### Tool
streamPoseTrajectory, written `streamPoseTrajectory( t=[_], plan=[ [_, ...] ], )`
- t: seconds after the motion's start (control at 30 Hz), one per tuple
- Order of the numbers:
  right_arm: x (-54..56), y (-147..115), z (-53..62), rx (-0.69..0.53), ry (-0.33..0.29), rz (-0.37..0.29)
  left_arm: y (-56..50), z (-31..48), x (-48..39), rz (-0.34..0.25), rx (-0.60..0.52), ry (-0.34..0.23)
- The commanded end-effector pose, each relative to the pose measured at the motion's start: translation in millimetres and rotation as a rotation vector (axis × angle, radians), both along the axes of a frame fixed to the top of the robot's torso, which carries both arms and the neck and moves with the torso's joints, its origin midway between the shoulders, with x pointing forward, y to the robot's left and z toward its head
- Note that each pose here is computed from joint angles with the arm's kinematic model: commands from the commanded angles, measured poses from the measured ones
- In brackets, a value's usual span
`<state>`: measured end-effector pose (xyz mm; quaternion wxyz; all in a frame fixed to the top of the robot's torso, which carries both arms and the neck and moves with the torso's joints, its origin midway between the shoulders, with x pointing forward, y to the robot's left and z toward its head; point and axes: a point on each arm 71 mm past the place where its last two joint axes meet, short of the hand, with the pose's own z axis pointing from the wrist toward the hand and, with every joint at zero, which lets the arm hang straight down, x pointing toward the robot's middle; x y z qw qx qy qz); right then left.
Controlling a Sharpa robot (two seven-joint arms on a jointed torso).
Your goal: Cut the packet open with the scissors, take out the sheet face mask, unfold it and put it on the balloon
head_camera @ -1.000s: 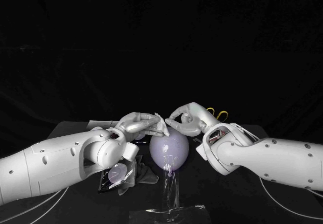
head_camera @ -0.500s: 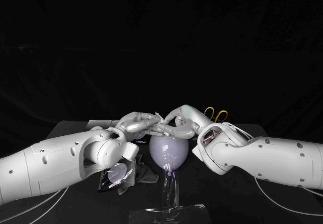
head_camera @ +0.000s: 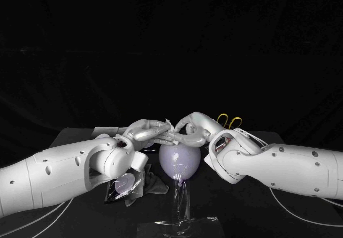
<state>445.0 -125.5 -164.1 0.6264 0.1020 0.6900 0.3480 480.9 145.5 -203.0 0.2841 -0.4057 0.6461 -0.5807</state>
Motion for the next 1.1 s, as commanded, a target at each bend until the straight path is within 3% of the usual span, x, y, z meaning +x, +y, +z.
streamPoseTrajectory(
  t=[0.03, 0.43, 1.1],
  plan=[
    [-0.8, 1.8, -3.4, -0.049, 0.012, 0.006, -4.9, 4.6, -1.3, -0.024, -0.024, -0.018],
    [-1.9, 3.9, -6.9, -0.078, 0.013, 0.005, -5.5, 4.9, -1.8, -0.027, -0.027, -0.02],
    [-6.6, -4.0, -2.1, 0.011, -0.011, -0.01, -2.5, 4.1, -0.1, -0.013, -0.017, -0.017]
  ],
)
